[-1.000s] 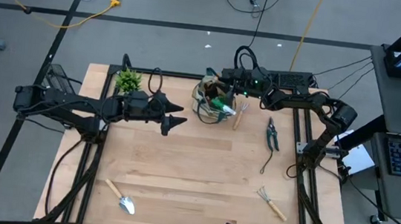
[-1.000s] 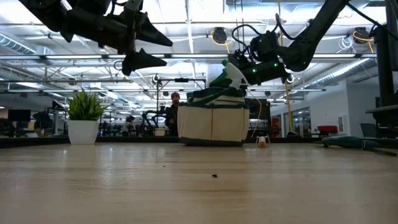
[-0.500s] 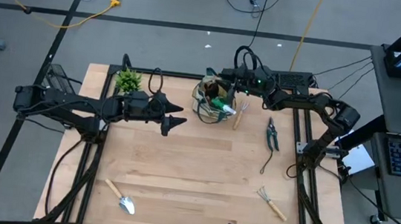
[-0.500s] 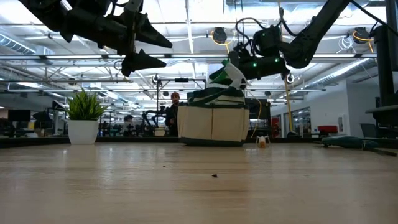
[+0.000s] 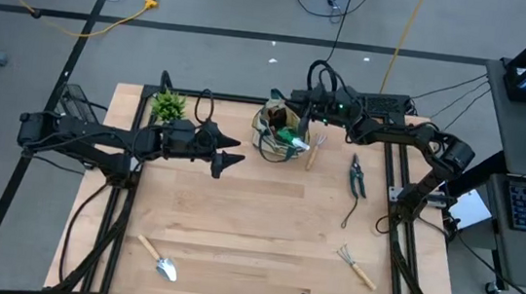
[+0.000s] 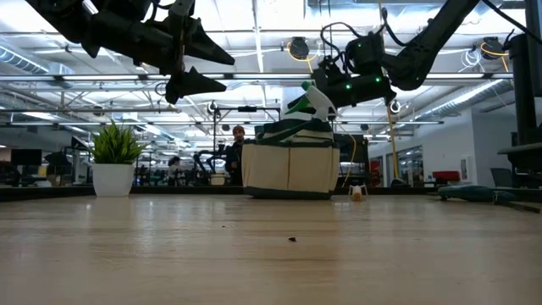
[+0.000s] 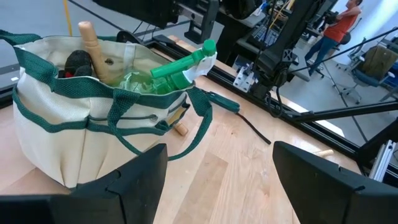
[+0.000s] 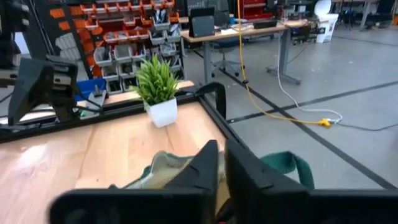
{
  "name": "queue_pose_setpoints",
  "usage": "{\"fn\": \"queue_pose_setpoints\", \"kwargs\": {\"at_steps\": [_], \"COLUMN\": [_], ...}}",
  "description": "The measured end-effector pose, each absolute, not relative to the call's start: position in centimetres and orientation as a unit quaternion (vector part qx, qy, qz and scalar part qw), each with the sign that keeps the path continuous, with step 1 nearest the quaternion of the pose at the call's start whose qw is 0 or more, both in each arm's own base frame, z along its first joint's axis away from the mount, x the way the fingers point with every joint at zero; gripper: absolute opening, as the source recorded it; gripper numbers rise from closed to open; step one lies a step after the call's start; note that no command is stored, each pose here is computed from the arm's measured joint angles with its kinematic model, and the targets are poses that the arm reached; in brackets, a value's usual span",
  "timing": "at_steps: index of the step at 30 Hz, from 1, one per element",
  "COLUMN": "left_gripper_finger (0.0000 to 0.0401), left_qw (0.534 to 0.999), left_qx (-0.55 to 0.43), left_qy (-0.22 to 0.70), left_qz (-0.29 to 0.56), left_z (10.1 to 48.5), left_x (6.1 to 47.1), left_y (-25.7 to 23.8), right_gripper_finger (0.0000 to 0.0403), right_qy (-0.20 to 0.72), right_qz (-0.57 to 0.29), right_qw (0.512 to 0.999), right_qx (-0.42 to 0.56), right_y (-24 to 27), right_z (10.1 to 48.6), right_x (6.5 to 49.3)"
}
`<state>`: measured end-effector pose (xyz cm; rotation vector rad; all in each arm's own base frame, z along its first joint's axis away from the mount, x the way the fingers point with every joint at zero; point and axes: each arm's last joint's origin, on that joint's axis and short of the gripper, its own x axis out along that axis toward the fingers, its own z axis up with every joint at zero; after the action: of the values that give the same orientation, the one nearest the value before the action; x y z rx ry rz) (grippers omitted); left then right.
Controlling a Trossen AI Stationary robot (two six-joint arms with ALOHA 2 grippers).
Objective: Pick & Place Garden tools in Gardening bag
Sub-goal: Put the brown trowel into the gardening bag
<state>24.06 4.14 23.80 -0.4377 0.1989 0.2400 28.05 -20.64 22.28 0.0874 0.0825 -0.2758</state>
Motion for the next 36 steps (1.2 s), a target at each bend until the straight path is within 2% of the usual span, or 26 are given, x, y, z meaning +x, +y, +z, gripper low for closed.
{"fn": "queue_pose_setpoints", "kwargs": {"at_steps": [2,8,19,26,36], "left_gripper_finger": [0.0296,0.0296,0.0296,0.0296,0.0296], "left_qw": [0.964,0.963,0.963,0.965,0.967], "left_qx": [-0.216,-0.216,-0.222,-0.219,-0.216], "left_qy": [0.098,0.105,0.112,0.116,0.122], "left_qz": [0.118,0.12,0.106,0.089,0.065], "left_z": [23.8,23.7,23.6,23.6,23.6], "left_x": [24.1,24.0,24.0,24.2,24.3], "left_y": [4.1,4.1,3.9,3.1,1.9], "right_gripper_finger": [0.0005,0.0003,0.0001,0.0001,0.0], "right_qy": [0.044,0.017,-0.039,-0.029,-0.026], "right_qz": [-0.138,-0.138,-0.093,-0.066,-0.055], "right_qw": [0.988,0.989,0.995,0.997,0.998], "right_qx": [0.046,0.056,0.02,-0.001,-0.008], "right_y": [-20.7,-20.6,-18.5,-16.1,-12.9], "right_z": [22.2,23.4,28.7,30.9,30.6], "right_x": [28.0,27.6,25.4,24.2,22.0]}}
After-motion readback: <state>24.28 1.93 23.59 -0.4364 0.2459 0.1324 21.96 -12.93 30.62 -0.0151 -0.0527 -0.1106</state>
